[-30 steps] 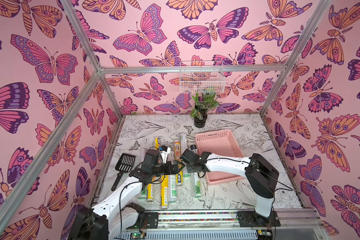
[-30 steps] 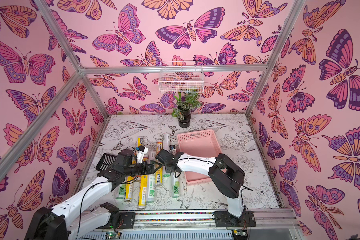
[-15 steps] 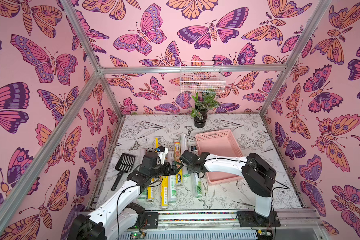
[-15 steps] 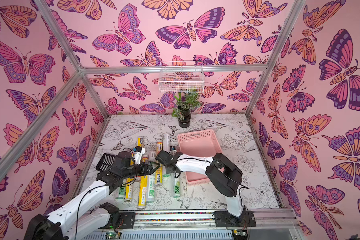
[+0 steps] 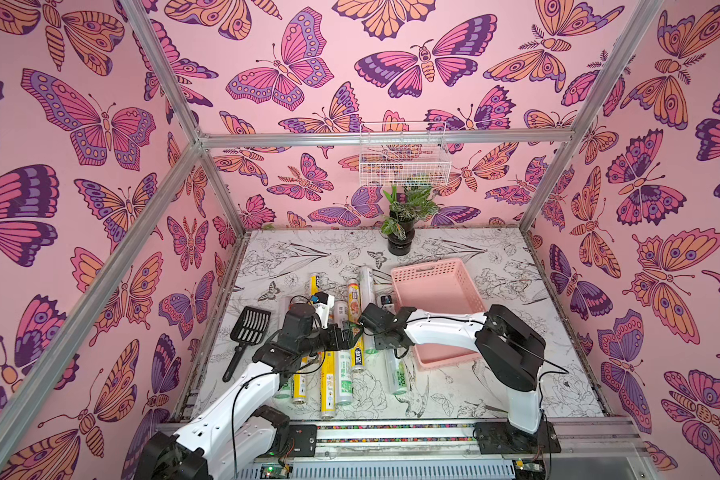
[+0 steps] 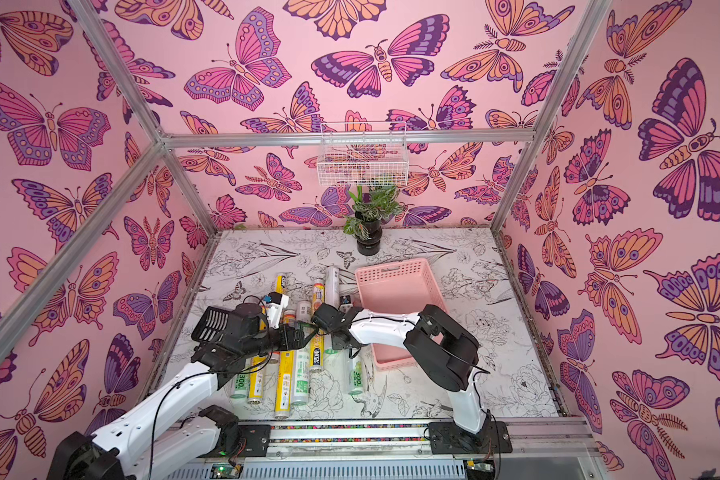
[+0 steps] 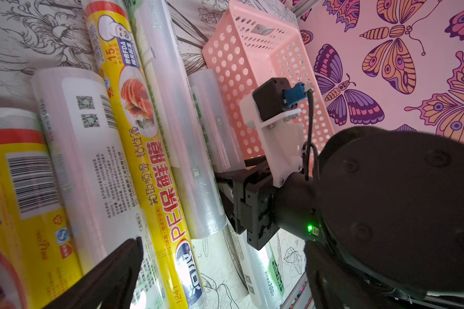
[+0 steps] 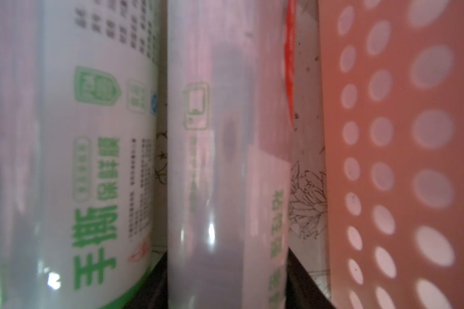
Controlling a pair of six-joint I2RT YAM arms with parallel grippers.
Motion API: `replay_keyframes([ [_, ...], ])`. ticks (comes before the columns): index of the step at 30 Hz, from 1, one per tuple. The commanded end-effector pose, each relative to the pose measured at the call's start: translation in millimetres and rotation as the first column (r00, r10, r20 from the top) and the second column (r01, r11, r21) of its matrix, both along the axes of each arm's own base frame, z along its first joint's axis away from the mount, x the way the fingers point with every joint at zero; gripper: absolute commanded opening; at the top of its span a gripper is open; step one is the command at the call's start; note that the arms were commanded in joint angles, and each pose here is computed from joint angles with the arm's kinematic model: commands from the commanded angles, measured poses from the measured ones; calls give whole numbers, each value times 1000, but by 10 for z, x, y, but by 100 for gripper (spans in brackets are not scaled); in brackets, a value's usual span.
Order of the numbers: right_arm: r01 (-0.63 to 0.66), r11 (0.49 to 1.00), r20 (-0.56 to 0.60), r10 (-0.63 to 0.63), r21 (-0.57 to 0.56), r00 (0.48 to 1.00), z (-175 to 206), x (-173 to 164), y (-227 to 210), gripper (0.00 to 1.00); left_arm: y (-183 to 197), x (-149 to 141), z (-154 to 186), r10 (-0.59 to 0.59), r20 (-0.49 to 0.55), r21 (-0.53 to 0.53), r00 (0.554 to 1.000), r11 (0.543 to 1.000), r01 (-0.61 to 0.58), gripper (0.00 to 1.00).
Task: Put the plastic wrap into the basket
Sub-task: Pick up the plastic wrap from the center of the board.
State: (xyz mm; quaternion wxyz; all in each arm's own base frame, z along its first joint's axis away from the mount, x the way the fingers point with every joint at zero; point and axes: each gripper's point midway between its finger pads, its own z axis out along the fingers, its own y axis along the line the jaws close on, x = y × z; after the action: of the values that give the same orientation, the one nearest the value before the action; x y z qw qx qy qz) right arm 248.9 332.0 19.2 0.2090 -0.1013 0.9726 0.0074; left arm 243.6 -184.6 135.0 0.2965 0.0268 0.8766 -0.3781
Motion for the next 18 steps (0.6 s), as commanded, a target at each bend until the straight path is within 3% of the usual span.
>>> replay_keyframes([
  [1, -15, 1000, 13, 15, -12, 1000, 20, -20, -20, 45, 16, -29, -30, 4, -12, 15, 1000, 1000, -4, 100],
  [7, -40, 999, 76, 38, 25, 996, 359, 18, -34, 27, 13, 8, 31, 13, -1, 11, 1000, 1000, -13, 100],
  [18, -108, 986, 130, 92, 126, 987, 890, -59, -56, 25, -61, 85, 176, 4, 1, -16, 1000, 1000, -4, 100],
])
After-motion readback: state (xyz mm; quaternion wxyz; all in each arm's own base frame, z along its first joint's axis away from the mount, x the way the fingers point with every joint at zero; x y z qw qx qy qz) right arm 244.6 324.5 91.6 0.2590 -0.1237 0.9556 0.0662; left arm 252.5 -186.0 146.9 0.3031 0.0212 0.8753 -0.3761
